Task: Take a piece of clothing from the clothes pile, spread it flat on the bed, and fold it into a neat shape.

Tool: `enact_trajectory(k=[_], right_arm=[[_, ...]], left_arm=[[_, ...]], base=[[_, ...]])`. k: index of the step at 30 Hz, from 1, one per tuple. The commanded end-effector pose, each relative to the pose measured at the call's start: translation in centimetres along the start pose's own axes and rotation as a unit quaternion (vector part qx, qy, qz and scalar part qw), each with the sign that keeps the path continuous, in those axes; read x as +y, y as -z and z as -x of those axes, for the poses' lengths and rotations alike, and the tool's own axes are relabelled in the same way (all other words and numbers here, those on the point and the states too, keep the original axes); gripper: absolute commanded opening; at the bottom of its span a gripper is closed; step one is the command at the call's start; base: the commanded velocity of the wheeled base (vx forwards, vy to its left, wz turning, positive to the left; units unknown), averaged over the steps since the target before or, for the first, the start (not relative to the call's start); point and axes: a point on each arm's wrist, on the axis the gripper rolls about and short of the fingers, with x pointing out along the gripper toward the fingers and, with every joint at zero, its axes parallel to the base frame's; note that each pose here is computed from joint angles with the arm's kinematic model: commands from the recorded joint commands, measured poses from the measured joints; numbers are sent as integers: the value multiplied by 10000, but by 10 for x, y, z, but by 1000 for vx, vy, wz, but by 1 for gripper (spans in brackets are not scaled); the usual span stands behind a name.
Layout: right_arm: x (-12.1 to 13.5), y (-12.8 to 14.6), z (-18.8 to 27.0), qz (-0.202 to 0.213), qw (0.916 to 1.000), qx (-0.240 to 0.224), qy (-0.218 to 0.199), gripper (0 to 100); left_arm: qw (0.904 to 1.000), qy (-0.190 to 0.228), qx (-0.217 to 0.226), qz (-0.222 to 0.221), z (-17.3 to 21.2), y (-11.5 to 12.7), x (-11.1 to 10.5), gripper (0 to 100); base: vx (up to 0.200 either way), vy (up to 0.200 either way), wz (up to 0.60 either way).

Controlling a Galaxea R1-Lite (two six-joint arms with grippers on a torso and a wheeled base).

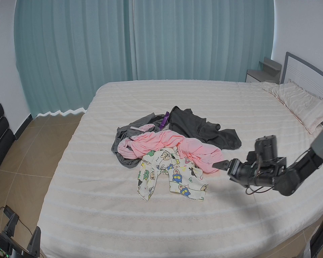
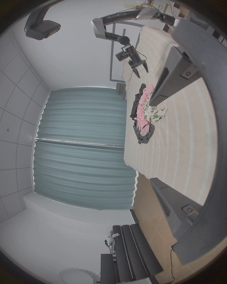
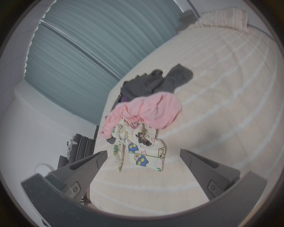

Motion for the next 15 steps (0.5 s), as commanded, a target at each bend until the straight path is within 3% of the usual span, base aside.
enact_trajectory(k=[1, 15], right_arm=[[-7, 52, -81, 17, 9975, 586, 387, 100], [-11, 63, -89, 206, 9962, 703, 465, 100]], left_arm=[[10000, 5, -48, 0, 1, 2, 0, 100], [10000, -3, -48, 0, 1, 2, 0, 100]], base=[[0, 0, 0], [0, 0, 0]])
